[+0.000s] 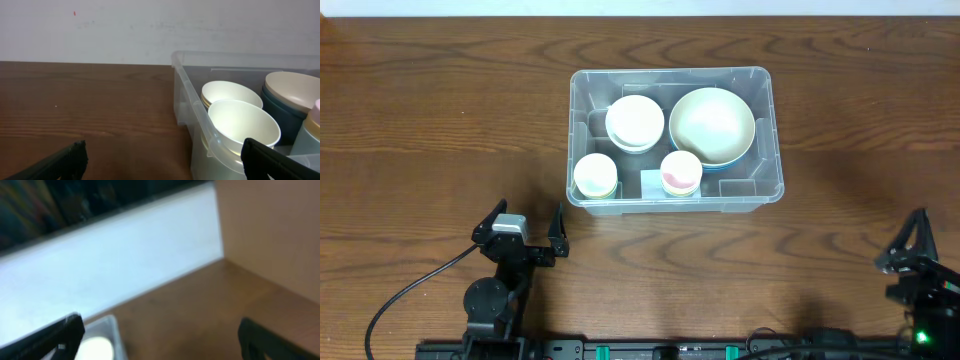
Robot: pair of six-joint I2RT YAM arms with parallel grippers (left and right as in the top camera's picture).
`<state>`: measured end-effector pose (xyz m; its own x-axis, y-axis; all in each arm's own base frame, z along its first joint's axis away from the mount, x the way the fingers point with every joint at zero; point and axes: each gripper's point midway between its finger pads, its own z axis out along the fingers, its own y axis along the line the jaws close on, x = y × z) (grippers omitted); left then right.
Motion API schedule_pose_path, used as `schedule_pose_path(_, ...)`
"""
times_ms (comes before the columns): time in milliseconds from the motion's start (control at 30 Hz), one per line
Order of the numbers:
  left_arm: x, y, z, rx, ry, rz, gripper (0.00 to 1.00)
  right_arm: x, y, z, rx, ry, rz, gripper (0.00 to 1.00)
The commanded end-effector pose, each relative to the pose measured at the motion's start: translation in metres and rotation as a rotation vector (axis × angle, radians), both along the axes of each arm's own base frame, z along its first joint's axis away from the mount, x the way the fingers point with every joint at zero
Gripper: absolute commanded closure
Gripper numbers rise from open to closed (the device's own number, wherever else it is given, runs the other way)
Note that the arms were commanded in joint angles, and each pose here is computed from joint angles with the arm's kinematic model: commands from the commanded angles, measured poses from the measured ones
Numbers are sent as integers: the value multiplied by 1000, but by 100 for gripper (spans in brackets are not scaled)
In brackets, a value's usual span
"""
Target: Pack container
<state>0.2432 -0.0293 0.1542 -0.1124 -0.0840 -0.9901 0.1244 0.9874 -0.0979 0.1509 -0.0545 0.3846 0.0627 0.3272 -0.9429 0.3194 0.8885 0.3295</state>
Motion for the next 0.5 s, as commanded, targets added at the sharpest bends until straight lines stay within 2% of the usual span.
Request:
schedule_pose_path(0,-1,-1,-15,-3,44,-8,2,26,16,-34,10,-48,106,1)
schedule_pose_path(200,-1,-1,-15,-3,44,-8,2,56,30,-67,-6,-176,197,1)
schedule_pose_path(467,-1,-1,-15,-3,44,-8,2,74,30,-120,-9,-206,205,1)
